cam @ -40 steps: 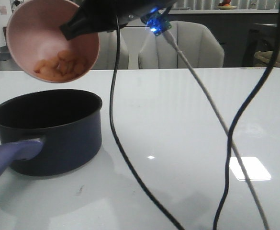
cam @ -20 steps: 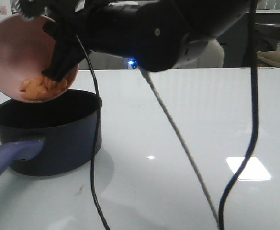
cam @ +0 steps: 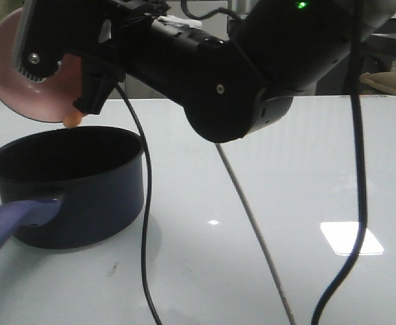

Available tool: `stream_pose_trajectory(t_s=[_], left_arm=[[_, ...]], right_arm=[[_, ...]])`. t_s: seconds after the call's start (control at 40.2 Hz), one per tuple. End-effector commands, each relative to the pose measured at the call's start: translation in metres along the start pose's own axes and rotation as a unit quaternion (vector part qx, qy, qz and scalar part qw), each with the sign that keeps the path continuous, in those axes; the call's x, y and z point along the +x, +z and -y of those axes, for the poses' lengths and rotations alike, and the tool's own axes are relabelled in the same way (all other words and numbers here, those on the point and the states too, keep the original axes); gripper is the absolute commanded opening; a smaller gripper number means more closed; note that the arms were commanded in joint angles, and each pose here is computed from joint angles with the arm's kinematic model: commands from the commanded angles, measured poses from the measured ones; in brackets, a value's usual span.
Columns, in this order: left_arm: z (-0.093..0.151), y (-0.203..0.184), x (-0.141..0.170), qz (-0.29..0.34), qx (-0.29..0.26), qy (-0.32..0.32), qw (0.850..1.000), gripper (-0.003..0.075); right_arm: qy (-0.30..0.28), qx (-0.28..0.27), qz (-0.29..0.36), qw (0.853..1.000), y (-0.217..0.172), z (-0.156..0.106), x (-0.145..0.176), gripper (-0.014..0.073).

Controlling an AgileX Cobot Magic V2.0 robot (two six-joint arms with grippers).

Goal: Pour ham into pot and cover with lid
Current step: 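Tilt the pink bowl to pour the orange slices into the saucepan, then carry the empty pink bowl back and lower it onto the table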

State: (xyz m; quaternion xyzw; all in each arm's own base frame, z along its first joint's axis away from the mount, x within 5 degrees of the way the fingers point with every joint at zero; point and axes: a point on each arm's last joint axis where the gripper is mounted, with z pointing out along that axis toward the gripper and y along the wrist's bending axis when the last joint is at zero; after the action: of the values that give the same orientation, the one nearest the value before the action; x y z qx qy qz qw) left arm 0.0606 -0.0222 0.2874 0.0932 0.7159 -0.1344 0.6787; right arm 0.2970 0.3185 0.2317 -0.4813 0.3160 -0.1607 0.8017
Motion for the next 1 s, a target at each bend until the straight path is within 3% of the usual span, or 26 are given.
stream_pose_trajectory(t_s=[0.0, 0.124, 0.224, 0.349, 0.473, 0.697, 0.971], left_arm=[[0.0, -0.001, -0.016, 0.051, -0.002, -0.008, 0.999, 0.0636], [0.0, -0.001, -0.016, 0.051, -0.002, -0.008, 0.999, 0.0636], [0.0, -0.001, -0.016, 0.051, -0.002, -0.008, 0.999, 0.0636], [0.0, -0.001, -0.016, 0.051, -0.002, -0.008, 0.999, 0.0636], [0.0, -0.001, -0.016, 0.051, -0.002, -0.008, 0.999, 0.0636], [0.0, -0.001, -0.016, 0.051, -0.002, -0.008, 0.999, 0.0636], [0.0, -0.001, -0.016, 0.051, -0.002, -0.008, 0.999, 0.0636]], right_arm=[[-0.008, 0.107, 0.044, 0.993, 0.004, 0.038, -0.015, 0.0139], [0.063, 0.099, 0.016, 0.993, 0.005, 0.036, -0.009, 0.0138], [0.154, 0.107, -0.012, 0.982, 0.006, 0.04, -0.003, 0.0138], [0.291, 0.087, -0.056, 0.951, 0.01, 0.053, -0.002, 0.0138], [0.39, 0.029, -0.11, 0.914, 0.013, 0.072, -0.008, 0.0138], [0.47, -0.076, -0.202, 0.856, 0.005, 0.097, -0.016, 0.0138], [0.486, -0.183, -0.291, 0.804, -0.023, 0.129, 0.005, 0.0138]])
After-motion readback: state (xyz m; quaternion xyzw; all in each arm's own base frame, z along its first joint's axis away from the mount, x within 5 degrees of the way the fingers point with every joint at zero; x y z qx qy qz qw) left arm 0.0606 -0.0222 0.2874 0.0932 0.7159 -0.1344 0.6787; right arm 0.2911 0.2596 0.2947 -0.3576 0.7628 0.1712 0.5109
